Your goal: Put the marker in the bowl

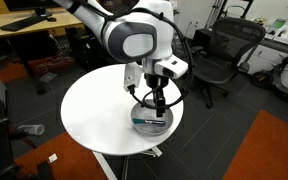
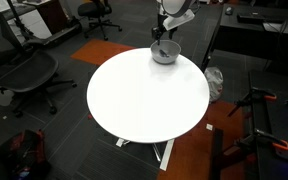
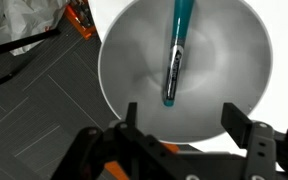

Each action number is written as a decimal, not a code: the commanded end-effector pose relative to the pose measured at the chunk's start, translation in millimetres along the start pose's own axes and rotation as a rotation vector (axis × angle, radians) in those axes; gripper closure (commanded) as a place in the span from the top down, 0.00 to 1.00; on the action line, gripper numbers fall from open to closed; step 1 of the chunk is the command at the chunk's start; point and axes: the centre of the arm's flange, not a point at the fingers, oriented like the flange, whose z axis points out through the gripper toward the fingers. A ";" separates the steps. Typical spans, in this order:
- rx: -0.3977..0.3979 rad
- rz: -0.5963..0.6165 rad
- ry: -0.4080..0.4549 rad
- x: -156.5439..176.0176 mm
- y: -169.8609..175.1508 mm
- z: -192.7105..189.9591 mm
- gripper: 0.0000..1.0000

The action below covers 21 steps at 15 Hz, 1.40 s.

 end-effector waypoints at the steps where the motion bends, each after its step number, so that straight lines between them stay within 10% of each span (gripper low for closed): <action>1: 0.021 -0.005 0.017 -9.0 9.3 -42.1 1.00; 12: 0.045 -0.063 0.000 -42.1 25.1 -131.6 1.00; 21: 0.050 -0.034 0.000 -32.7 22.8 -123.2 1.00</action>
